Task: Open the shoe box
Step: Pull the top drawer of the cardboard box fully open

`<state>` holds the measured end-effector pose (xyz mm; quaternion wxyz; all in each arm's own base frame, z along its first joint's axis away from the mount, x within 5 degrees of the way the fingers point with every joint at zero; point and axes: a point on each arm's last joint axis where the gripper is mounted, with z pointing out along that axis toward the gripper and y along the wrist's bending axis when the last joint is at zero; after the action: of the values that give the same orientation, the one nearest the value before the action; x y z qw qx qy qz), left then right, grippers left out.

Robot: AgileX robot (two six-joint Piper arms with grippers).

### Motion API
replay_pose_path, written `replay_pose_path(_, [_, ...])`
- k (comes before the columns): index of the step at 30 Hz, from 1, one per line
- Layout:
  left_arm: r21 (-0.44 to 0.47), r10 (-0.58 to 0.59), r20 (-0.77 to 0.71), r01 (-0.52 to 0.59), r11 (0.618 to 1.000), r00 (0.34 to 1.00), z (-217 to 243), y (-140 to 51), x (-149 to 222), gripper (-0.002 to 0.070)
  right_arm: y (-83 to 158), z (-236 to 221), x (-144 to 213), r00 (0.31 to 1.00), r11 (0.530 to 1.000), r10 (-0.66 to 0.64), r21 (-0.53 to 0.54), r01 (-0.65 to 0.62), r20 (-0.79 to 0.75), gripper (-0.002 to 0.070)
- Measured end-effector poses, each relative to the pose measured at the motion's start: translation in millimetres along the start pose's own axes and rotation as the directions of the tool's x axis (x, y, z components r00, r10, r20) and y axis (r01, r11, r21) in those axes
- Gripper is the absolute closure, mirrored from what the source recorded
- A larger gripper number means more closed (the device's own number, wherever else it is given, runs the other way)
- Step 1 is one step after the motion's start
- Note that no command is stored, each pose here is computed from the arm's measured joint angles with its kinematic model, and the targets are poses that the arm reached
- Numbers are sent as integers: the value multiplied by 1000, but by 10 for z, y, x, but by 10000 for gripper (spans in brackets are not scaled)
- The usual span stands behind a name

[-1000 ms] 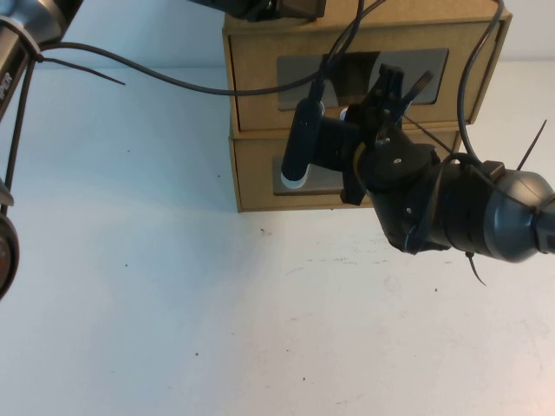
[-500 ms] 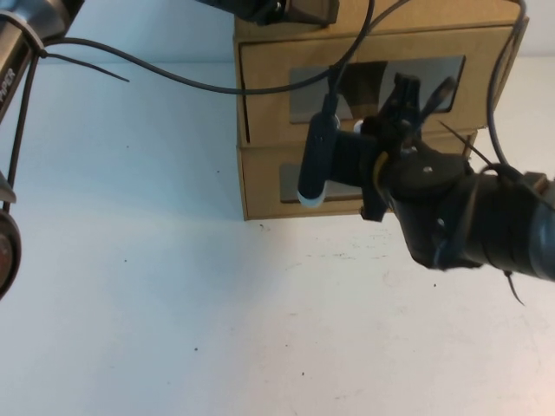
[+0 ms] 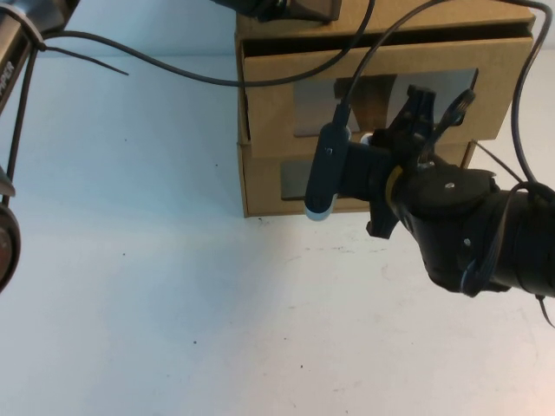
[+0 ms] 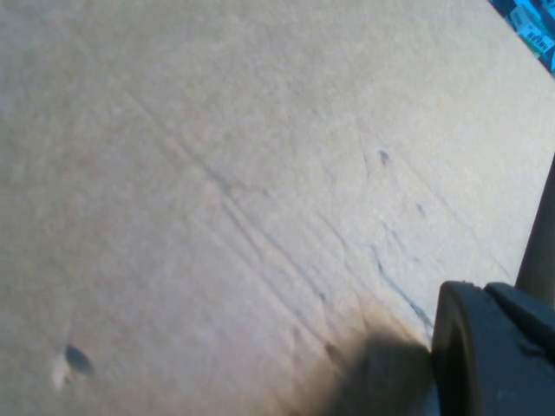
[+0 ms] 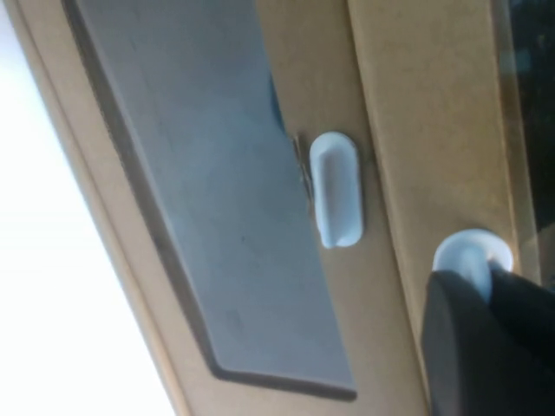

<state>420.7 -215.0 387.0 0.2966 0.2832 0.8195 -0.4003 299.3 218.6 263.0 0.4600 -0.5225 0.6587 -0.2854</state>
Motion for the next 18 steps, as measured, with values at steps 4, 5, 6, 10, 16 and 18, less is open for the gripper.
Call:
replay_pose_path(4, [10, -26, -3, 26, 1000, 1000, 32, 22, 10, 678, 21, -113, 5, 1000, 1000, 15, -12, -15, 8, 668])
replay_pose_path(5, [14, -31, -3, 31, 999, 1000, 40, 25, 11, 678, 24, -140, 7, 1000, 1000, 14, -14, -14, 9, 668])
replay_pose_path(6, [16, -35, -3, 35, 999, 999, 47, 31, 13, 679, 39, -166, 17, 1000, 1000, 12, -19, -12, 8, 668])
replay_pose_path(10, [24, -45, -3, 46, 999, 999, 64, 39, 15, 679, 75, -273, 55, 1000, 1000, 4, -22, -4, -3, 668])
replay_pose_path(16, [29, -56, -2, 56, 998, 998, 66, 37, 15, 679, 199, -519, 162, 1000, 998, 7, -61, -8, -4, 668])
replay_pose_path(18, [31, -59, -3, 60, 998, 998, 72, 41, 17, 679, 243, -624, 212, 1000, 997, 14, -72, -14, -8, 668])
